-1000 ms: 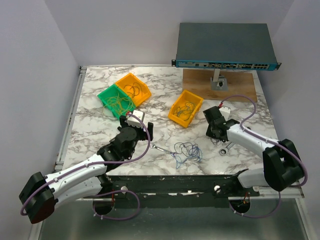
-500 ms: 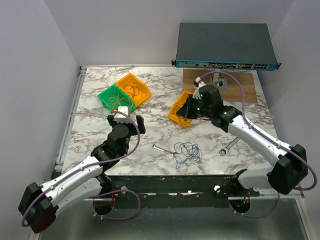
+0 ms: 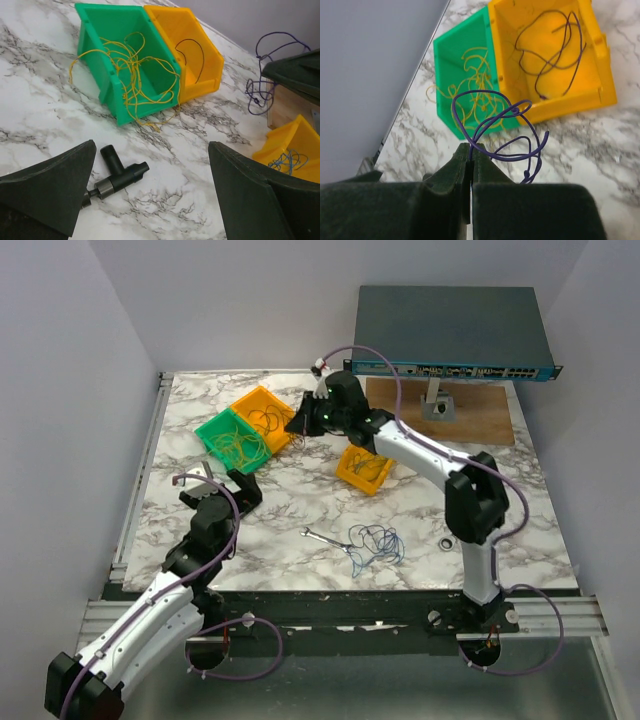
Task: Untangle the cables
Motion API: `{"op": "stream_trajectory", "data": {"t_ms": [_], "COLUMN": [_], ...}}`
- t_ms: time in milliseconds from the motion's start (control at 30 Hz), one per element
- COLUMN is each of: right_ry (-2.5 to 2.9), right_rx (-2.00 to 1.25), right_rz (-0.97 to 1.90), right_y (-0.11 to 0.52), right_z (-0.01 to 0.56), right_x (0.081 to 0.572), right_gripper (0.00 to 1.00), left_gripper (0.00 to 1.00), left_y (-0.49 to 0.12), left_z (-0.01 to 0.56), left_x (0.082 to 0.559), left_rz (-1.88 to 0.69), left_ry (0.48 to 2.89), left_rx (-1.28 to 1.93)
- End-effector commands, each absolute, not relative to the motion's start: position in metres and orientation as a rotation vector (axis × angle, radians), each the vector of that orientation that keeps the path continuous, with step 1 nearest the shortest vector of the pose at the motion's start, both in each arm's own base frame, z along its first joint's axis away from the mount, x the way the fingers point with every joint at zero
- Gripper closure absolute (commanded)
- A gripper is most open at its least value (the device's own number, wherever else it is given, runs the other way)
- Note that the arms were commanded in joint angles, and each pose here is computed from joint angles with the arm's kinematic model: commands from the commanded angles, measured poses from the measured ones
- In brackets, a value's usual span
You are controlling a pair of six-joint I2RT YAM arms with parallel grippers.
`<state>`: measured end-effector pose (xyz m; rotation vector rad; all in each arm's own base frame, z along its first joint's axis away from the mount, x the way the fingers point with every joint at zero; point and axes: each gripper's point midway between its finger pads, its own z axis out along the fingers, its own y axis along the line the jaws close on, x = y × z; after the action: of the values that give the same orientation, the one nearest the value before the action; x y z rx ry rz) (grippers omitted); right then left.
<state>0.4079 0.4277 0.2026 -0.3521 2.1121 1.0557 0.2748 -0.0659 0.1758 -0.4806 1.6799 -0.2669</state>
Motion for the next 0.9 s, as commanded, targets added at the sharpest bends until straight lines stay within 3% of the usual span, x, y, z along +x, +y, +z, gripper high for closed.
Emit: {"op": "stream_trajectory", "data": {"t_ms": [0,333,367,433,467,500,867], "right_ry": [2.005,1.861,1.864,1.885,1.902,1.909,1.902], "right_rx": [-0.415,-0.389,-0.391,-0.393,-0.395,-0.41,-0.4], "right_rz": [1.064,0.991,0.992,0.988,0.986,0.994,0.997], "right_y": [0.463,0.5,0.502,0.506,0.507,0.509,0.476], "right_z": [0.206,0.151,0.145,0.132,0.127,0.126,0.181], "right_x": [0.443,0.511,0.514,0.518,0.519,0.516,0.475], "right_gripper": [0.99,0.99,0.93,0.52,0.38,0.33,0.26], "left_gripper": [0.02,0.02,0.02,0.02,0.02,0.02,0.02], "left_y": [-0.042,-0.051,-0.052,-0.054,-0.056,-0.056,-0.087], "left_z": [0.169,0.163,0.163,0.162,0.163,0.162,0.171], "left_x": [0.27,0.275,0.276,0.278,0.279,0.279,0.282], "left_rz": [-0.214,-0.211,-0.209,-0.205,-0.207,-0.205,-0.32], "left_ry": [1.627,1.663,1.67,1.685,1.69,1.693,1.711], "left_rx": [-0.646,-0.586,-0.579,-0.561,-0.553,-0.548,-0.337]}}
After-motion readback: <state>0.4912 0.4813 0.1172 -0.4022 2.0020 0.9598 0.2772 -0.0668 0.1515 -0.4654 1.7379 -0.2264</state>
